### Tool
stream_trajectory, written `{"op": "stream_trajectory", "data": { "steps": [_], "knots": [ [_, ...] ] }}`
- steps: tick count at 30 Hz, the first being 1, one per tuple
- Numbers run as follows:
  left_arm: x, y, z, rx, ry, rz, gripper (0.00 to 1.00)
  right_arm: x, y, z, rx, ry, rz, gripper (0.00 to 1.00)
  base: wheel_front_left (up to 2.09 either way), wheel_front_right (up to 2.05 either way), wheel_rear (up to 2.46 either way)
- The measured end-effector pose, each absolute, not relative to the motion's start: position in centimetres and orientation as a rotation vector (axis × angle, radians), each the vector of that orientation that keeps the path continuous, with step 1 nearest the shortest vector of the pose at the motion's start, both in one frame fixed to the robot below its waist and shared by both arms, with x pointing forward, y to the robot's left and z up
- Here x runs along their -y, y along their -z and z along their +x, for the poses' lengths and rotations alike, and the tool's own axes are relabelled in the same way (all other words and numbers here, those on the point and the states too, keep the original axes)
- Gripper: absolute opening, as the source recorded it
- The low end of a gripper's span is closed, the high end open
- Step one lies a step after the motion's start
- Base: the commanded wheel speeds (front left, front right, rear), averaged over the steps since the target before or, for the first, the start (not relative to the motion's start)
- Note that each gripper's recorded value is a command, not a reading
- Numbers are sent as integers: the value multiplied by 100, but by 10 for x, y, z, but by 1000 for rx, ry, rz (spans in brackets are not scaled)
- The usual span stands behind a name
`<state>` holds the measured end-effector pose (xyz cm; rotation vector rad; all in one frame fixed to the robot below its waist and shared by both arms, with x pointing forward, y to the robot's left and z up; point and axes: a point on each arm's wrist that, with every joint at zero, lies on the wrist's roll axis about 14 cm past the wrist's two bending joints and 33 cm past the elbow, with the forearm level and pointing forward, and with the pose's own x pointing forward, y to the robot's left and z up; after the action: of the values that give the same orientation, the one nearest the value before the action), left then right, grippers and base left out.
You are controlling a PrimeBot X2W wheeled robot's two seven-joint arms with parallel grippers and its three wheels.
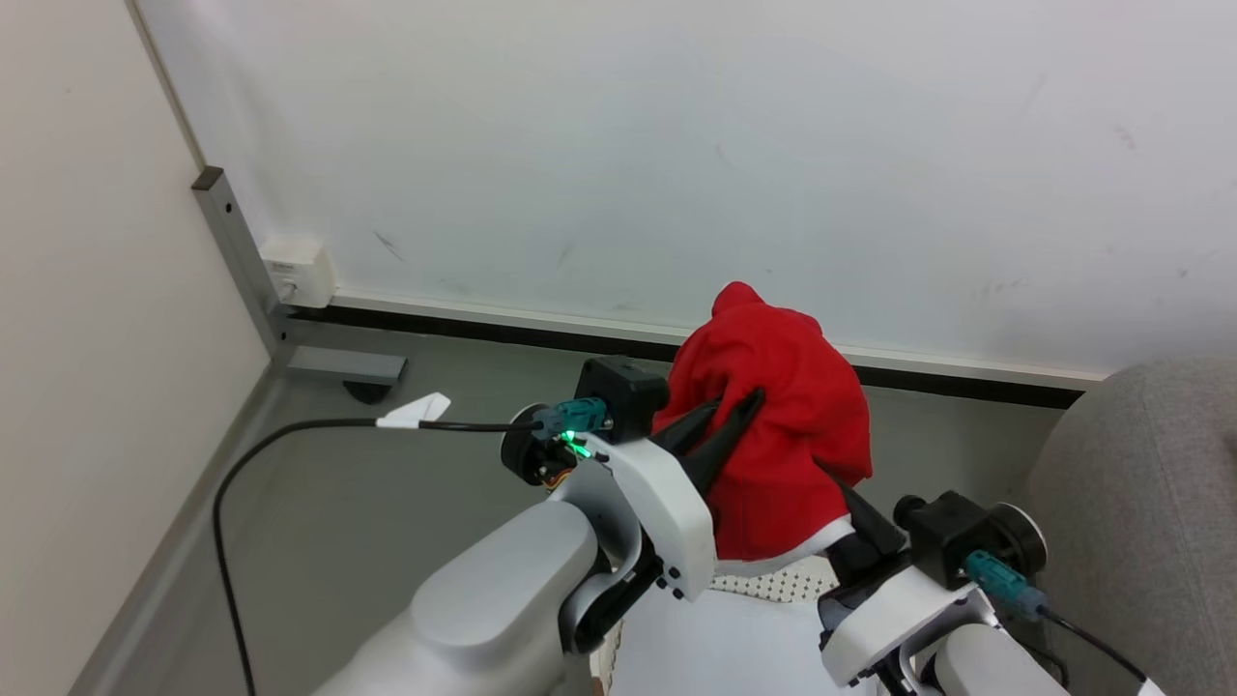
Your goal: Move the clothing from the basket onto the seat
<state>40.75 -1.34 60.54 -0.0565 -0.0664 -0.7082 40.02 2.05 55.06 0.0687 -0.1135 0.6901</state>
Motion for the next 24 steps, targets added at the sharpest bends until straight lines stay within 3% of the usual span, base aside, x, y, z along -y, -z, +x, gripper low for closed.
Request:
{"op": "stream_trajectory", "data": {
  "steps": [7, 11, 12, 24],
  "knots": [
    [13, -598, 409, 60, 701, -73, 0, 5, -557, 402, 117, -592, 237, 0, 0, 0, 0],
    [22, -593, 406, 58, 725, -86, 44, 22, -560, 403, 125, -546, 285, 0, 0, 0, 0],
    [25, -592, 405, 56, 733, -87, 100, 27, -559, 403, 126, -532, 293, 0, 0, 0, 0],
    [71, -592, 386, 91, 889, -126, 100, 129, -595, 407, 268, -297, 310, 0, 0, 0, 0]
  ]
}}
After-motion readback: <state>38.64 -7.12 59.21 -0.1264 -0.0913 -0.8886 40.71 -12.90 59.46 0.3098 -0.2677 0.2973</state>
